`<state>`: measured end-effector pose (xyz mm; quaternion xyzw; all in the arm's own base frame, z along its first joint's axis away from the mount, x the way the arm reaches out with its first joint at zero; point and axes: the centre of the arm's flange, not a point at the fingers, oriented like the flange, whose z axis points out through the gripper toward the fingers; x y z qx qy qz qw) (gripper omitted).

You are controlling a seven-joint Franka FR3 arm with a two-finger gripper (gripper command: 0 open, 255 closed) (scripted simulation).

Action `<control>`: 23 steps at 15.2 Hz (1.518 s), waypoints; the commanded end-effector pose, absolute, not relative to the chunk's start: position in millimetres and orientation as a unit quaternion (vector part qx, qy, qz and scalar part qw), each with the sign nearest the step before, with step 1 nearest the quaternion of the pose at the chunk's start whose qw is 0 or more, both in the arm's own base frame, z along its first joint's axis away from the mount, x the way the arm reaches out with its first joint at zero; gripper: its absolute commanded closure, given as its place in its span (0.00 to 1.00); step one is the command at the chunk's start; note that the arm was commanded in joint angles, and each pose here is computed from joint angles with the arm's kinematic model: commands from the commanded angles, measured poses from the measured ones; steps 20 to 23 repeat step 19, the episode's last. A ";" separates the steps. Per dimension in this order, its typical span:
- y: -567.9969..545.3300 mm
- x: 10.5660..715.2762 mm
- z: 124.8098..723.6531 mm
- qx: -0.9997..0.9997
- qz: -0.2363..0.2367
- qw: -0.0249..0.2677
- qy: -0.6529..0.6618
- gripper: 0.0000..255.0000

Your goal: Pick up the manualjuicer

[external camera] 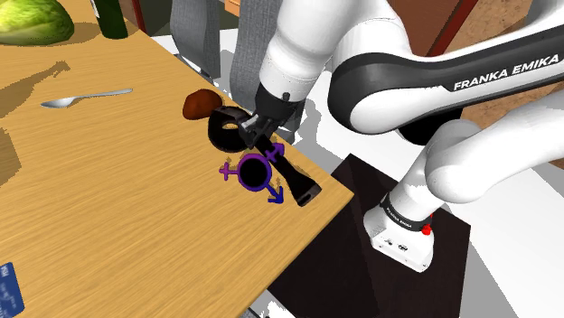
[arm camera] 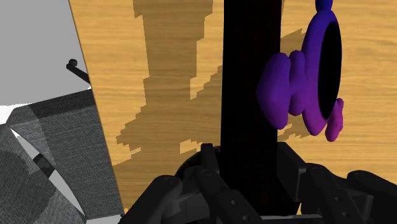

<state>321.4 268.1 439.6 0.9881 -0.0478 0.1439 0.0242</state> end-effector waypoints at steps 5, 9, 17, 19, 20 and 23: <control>268.1 322.0 455.2 0.988 0.143 0.024 -0.048 1.00; 268.1 322.0 476.3 0.988 0.143 0.024 -0.048 1.00; 268.1 322.0 518.5 0.988 0.143 0.024 -0.048 1.00; 268.1 322.0 519.3 0.988 0.143 0.024 -0.048 1.00; 268.1 322.0 519.3 0.988 0.143 0.024 -0.048 1.00; 268.1 322.0 519.3 0.988 0.143 0.024 -0.048 1.00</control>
